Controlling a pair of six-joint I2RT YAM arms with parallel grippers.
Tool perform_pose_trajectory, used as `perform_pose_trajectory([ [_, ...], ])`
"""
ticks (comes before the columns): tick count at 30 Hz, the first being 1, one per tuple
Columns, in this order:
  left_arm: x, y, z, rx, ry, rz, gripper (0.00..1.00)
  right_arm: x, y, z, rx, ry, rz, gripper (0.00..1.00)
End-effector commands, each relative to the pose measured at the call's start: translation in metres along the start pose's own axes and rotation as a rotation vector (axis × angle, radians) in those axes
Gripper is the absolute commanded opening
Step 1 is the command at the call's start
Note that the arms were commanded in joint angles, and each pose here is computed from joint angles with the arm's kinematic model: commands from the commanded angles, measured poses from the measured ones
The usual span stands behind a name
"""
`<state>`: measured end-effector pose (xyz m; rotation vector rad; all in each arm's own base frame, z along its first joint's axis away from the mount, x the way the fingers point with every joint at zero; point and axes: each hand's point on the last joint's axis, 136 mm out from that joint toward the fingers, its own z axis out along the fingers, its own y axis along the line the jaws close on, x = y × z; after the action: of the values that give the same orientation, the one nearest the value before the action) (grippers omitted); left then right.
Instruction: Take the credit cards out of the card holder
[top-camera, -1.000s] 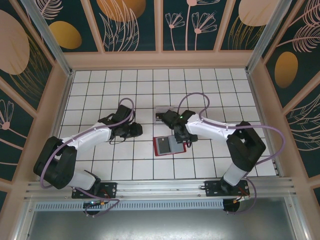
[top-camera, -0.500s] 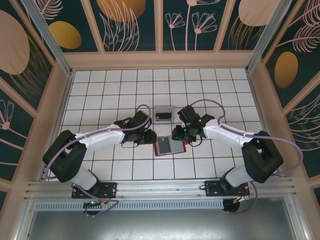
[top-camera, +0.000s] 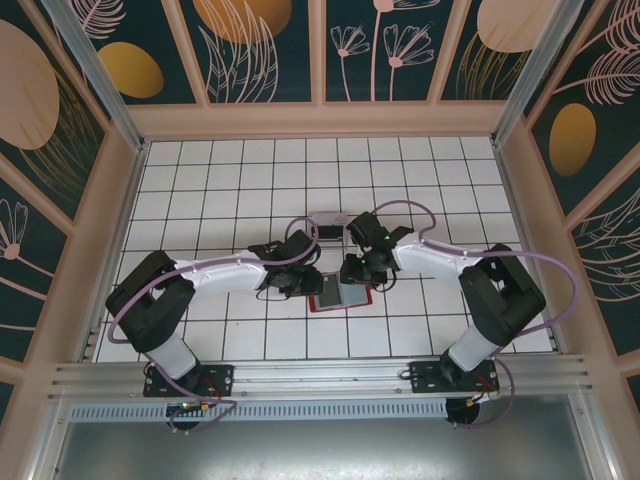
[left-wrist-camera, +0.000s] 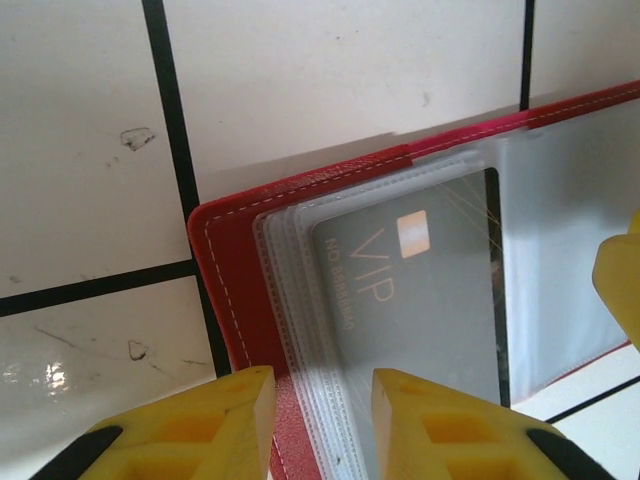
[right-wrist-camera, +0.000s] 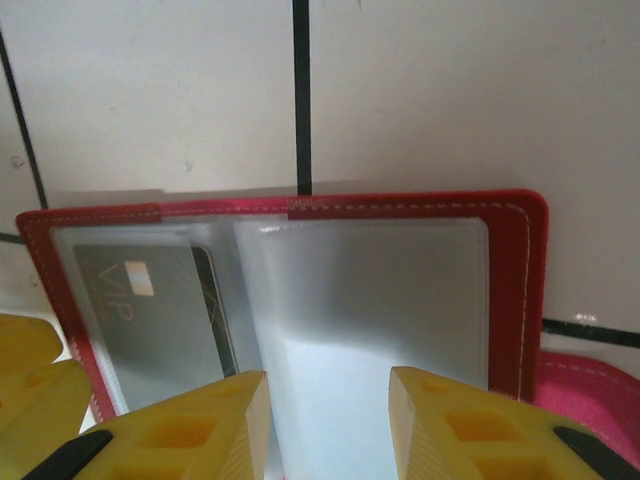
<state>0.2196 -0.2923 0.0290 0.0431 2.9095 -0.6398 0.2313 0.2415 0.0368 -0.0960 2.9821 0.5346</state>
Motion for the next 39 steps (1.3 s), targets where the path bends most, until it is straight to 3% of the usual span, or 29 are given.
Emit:
perform_pose_trajectory([
  [1,-0.005,-0.002,0.004,-0.020,-0.022,-0.015,0.32,-0.002,-0.002,0.003,0.081,0.000,-0.043,0.38],
  [8,-0.001,0.009,0.009,-0.056,-0.009,-0.022,0.29,0.000,-0.004,0.012,0.154,0.015,-0.066,0.41],
  [39,0.004,0.017,0.010,-0.096,0.011,0.002,0.23,0.007,0.000,0.016,0.173,0.019,-0.063,0.58],
])
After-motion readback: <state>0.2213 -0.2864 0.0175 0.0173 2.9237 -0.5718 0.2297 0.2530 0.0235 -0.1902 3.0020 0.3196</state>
